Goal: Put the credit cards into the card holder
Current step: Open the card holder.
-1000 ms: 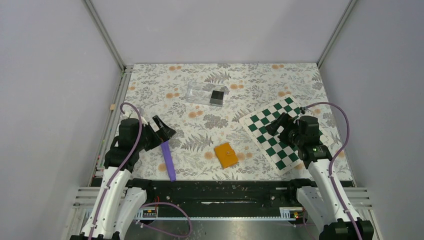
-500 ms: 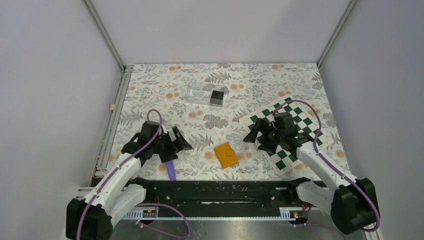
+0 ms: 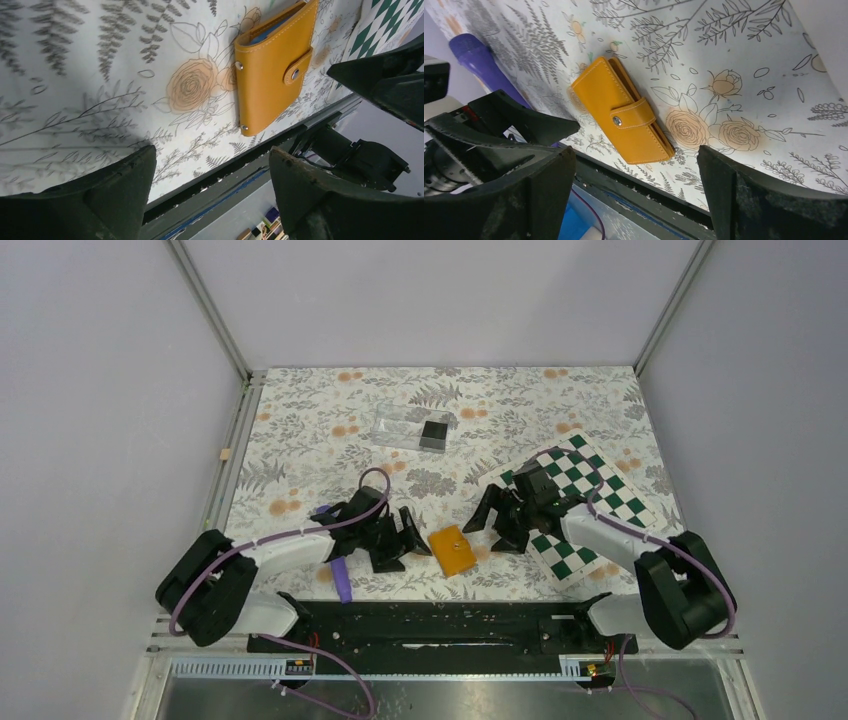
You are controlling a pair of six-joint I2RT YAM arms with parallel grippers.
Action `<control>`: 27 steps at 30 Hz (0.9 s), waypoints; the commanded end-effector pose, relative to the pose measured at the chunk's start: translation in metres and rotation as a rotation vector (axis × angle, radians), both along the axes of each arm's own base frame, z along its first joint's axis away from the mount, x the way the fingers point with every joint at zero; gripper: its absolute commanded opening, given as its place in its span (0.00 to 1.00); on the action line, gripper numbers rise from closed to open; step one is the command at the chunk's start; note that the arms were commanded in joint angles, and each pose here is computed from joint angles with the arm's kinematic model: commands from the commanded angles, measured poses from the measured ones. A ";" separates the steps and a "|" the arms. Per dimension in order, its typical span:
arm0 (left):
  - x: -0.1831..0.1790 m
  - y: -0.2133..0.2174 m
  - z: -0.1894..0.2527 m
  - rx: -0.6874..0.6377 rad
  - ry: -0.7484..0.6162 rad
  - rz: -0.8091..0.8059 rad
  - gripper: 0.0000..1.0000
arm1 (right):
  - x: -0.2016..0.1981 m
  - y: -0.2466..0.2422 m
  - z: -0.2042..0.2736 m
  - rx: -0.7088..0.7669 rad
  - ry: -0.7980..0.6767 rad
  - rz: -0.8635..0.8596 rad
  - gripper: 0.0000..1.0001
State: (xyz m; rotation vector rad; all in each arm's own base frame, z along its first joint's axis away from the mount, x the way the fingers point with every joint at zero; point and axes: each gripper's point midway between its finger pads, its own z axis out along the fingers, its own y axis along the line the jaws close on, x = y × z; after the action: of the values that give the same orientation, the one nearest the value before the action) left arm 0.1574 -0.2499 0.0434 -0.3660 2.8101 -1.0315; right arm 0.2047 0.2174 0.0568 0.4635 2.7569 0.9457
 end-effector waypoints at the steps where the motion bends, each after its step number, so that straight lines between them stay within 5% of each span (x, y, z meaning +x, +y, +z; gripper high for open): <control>1: 0.026 -0.037 0.023 -0.107 -0.078 0.007 0.80 | 0.002 0.017 0.001 0.020 0.044 0.020 0.95; 18: 0.042 -0.024 -0.008 0.050 -0.082 0.074 0.57 | -0.023 0.094 -0.018 -0.016 0.140 0.188 0.75; 27: 0.044 0.020 -0.002 0.311 -0.155 0.036 0.63 | -0.025 0.105 -0.017 -0.056 0.091 0.247 0.77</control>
State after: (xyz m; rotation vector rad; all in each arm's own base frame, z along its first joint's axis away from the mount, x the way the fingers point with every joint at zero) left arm 0.1882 -0.2506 0.0304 -0.3717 2.8040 -0.7517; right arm 0.1810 0.3026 0.0284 0.2680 2.9815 0.8904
